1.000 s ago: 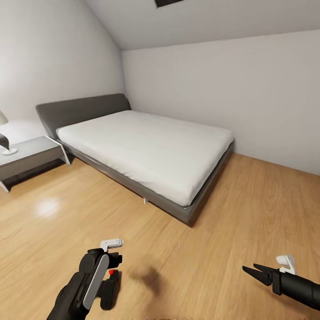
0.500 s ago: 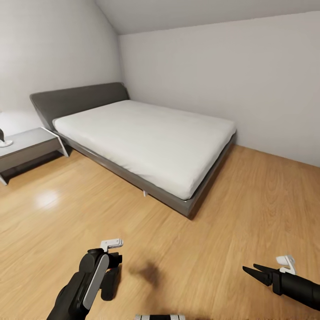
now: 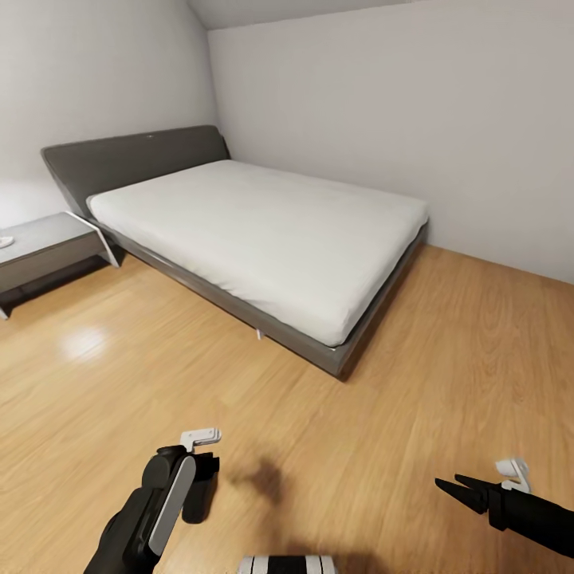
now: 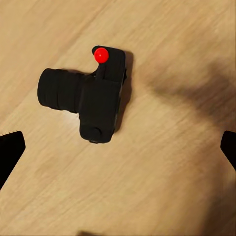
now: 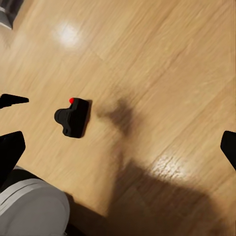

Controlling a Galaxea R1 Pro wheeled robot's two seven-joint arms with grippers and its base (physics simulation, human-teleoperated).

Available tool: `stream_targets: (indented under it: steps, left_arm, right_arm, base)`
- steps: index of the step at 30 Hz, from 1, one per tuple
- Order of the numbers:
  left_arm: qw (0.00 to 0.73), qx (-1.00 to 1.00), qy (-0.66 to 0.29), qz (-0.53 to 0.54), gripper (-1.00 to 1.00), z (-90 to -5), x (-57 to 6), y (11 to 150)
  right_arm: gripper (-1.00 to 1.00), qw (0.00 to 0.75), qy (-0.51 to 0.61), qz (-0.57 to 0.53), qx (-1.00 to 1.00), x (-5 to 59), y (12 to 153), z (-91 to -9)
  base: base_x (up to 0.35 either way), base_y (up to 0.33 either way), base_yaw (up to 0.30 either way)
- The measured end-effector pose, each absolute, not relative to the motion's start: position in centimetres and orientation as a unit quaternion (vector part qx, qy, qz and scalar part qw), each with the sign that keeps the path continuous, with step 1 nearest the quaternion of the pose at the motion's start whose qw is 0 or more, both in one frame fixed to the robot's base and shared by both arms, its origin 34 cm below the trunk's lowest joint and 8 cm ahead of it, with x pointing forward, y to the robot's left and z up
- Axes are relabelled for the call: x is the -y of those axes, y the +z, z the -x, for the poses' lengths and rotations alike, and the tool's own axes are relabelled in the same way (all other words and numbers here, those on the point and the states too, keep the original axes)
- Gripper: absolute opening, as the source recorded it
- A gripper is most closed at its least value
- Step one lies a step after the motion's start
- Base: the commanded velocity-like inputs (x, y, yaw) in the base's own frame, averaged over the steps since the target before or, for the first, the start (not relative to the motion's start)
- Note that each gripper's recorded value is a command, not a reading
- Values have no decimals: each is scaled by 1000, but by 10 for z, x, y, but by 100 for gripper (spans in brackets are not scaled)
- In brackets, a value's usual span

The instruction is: Attach the digital camera to the camera tripod in the bedroom.

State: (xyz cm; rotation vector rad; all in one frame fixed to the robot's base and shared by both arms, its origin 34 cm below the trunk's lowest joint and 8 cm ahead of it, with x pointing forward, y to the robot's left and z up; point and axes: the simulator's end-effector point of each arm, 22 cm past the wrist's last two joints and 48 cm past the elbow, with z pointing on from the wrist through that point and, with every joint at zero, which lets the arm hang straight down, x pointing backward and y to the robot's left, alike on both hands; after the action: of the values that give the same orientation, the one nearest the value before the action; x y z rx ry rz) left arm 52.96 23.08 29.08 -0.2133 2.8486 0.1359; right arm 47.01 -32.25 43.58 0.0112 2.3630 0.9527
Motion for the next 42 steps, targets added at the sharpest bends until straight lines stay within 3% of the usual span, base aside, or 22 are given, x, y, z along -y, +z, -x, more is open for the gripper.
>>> stream_targets:
  steps: [20, 33, 35, 42]
  left_arm:
    - [100, -991, 52, 72, 100, -510, -231, 251]
    - [149, -983, 61, 92, 100, -529, -239, 238]
    - [193, -973, 65, 109, 100, -547, -246, 243]
    - [197, -972, 68, 112, 100, -547, -248, 232]
  right_arm:
    - [100, 256, 357, -19, -898, 322, 402, -464]
    - [100, 232, 356, -30, -905, 323, 380, -458]
    - [100, 229, 355, -32, -906, 323, 376, -457]
    - [100, 217, 354, -37, -909, 323, 365, -453]
  base:
    - [0, 0, 0]
    - [0, 0, 0]
    - [0, 0, 0]
    - [0, 0, 0]
